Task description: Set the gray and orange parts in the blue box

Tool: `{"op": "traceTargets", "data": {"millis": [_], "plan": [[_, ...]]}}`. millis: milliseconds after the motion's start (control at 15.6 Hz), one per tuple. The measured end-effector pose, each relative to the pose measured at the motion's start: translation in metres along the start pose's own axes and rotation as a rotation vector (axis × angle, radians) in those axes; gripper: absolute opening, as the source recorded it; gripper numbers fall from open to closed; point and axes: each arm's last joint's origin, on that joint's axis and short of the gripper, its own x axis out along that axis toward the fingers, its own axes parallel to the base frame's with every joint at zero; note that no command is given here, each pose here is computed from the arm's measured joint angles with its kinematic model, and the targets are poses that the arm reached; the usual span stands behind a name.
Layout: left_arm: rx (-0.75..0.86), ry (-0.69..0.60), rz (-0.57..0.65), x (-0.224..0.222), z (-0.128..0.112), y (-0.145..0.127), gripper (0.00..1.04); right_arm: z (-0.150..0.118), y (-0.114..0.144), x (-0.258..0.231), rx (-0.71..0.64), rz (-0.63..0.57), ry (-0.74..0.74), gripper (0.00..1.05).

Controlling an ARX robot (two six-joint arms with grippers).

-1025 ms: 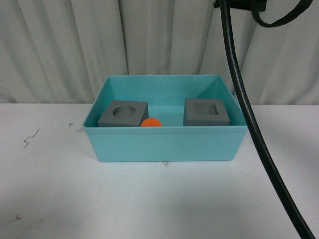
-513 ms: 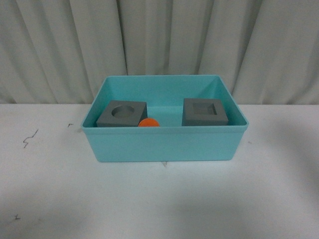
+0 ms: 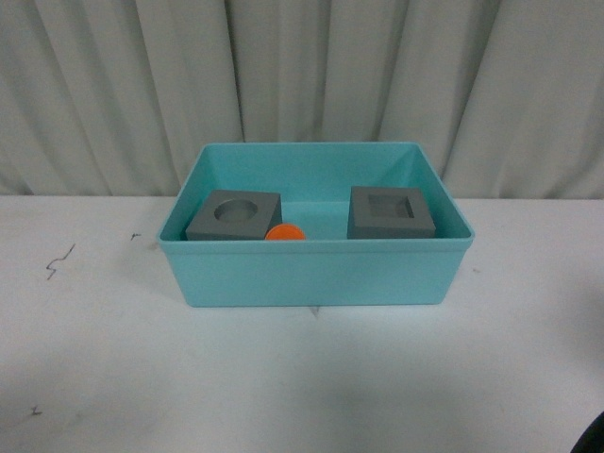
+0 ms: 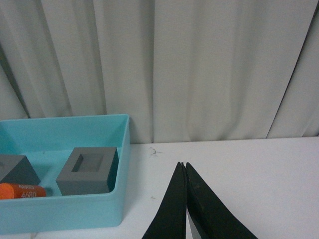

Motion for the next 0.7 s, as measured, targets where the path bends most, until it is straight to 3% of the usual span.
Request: {"op": "traceTargets", "data": {"millis": [577,705], "plan": [[0.0,0.0,0.0,0.0,0.0,0.0,0.98,-0.02,-0.019,-0.054,0.001,-0.009,-0.035,0.02],[0.0,0.0,0.0,0.0,0.0,0.0,0.98,-0.031,-0.019,-0.061,0.001,-0.009,0.026,0.02]]}}
